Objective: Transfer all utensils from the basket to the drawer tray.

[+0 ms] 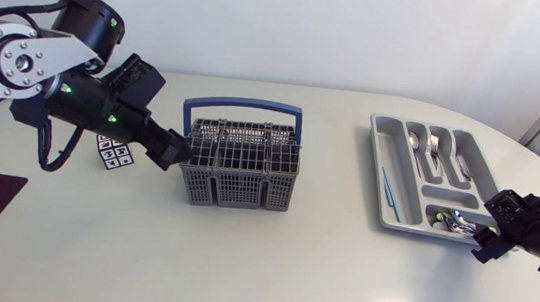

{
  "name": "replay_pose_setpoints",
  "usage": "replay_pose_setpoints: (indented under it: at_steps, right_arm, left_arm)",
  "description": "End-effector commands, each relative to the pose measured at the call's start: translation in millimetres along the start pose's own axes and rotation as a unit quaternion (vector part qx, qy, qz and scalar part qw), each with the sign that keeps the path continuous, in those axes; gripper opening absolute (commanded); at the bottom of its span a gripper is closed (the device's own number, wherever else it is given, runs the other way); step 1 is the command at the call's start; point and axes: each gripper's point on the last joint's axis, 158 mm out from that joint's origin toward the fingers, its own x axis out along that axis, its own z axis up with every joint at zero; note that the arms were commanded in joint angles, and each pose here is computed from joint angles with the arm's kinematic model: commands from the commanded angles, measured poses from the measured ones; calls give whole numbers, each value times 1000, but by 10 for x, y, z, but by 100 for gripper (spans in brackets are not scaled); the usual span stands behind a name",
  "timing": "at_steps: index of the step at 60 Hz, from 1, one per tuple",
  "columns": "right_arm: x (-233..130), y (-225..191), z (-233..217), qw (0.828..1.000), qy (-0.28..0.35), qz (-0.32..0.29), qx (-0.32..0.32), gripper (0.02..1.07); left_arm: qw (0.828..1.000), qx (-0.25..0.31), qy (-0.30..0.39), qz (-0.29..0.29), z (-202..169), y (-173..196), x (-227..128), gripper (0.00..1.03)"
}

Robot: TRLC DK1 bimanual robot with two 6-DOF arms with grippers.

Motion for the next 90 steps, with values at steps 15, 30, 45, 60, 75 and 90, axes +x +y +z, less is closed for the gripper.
replay_pose_setpoints:
  at_steps: [15,30,45,60,75,90]
  right_arm:
    - [-688,-194,399,999,-44,-18,15,102]
    - [-1355,490,1561,985,-155,64,36,88]
    - [-1636,1189,2507,961,-218,162,50,49]
    - [-1686,1745,3174,940,-248,228,43,11]
    - [-1538,2073,3545,933,-246,260,42,10]
    - [-1241,2343,3474,936,-211,279,29,10]
  left_arm:
    - [998,-17,-25,56,-77,162,-136,99]
    - [998,-16,-30,56,-120,161,-57,98]
    - [998,-13,-29,54,-105,161,60,94]
    - [999,-12,-12,39,-96,92,317,79]
    - [999,-19,-14,33,-16,61,518,32]
    - [999,-24,4,28,-86,64,664,16]
